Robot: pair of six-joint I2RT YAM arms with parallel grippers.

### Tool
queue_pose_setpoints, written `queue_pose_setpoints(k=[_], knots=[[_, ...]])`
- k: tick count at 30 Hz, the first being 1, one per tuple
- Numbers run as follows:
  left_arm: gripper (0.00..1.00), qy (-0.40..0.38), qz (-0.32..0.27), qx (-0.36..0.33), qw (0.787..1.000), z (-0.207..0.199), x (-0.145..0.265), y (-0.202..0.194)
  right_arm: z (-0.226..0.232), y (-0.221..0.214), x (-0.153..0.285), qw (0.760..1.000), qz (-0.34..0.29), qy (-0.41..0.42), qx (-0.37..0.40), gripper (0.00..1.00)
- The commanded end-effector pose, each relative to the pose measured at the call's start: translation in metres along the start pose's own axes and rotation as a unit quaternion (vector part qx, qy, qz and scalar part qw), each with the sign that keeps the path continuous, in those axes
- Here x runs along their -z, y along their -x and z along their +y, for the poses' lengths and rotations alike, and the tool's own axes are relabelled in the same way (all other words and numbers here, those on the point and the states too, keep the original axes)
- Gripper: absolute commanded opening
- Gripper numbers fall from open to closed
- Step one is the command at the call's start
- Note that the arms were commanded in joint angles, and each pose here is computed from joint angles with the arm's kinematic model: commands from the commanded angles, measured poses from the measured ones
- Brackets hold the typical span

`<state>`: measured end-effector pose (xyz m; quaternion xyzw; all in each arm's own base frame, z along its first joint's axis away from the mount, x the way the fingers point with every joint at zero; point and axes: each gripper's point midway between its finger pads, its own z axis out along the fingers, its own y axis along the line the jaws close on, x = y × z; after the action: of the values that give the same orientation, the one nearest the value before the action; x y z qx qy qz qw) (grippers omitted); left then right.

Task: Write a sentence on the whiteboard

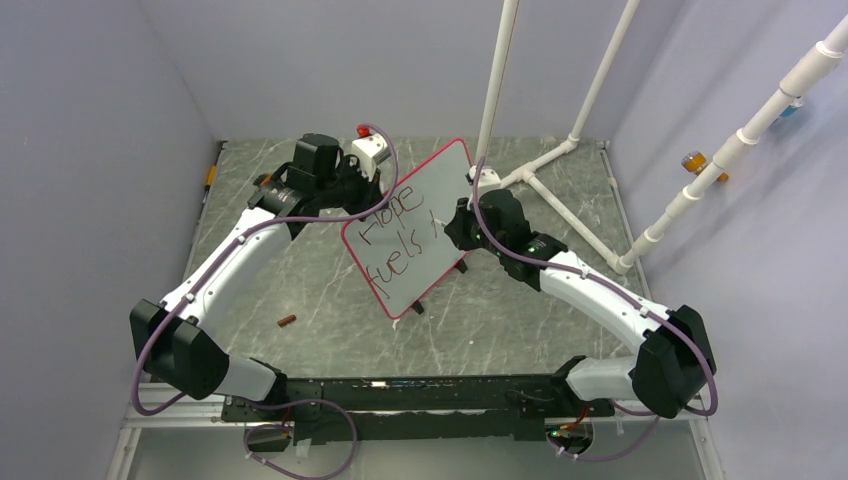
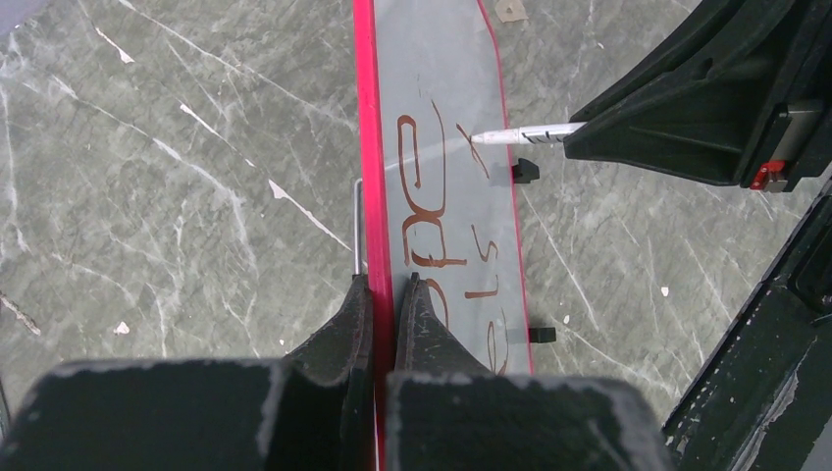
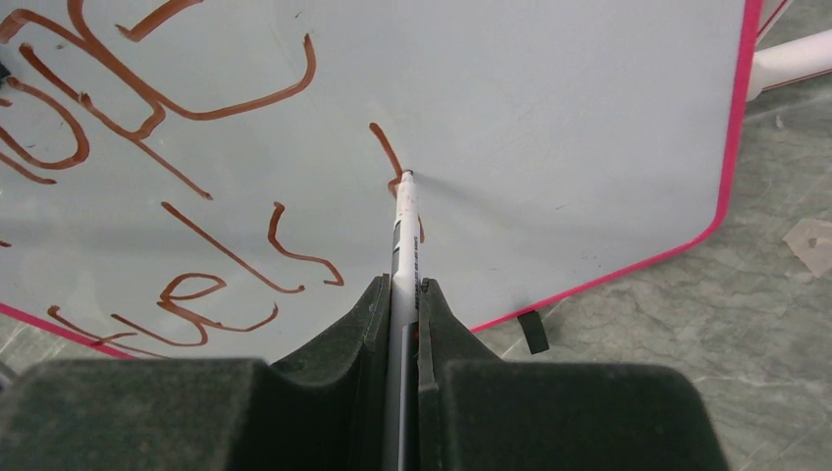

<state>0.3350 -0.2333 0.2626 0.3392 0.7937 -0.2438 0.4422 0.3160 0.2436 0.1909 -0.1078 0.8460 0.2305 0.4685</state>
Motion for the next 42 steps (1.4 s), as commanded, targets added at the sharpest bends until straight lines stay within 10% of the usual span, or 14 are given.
queue_pose_setpoints(k=[1, 22, 42], knots=[[0.0, 0.013, 0.015, -0.049, 0.999, 0.006, 0.002, -0.008, -0.002, 0.029, -0.004, 0.999, -0.039, -0.013, 0.005, 0.0], [0.0, 0.01, 0.013, -0.048, 0.999, 0.005, 0.002, -0.006, -0.012, -0.02, 0.0, 1.0, 0.01, -0.011, -0.008, 0.0], [0.0, 0.013, 0.014, -0.049, 0.999, 0.005, 0.003, -0.008, -0.001, 0.027, 0.008, 0.999, -0.041, -0.006, -0.002, 0.0]])
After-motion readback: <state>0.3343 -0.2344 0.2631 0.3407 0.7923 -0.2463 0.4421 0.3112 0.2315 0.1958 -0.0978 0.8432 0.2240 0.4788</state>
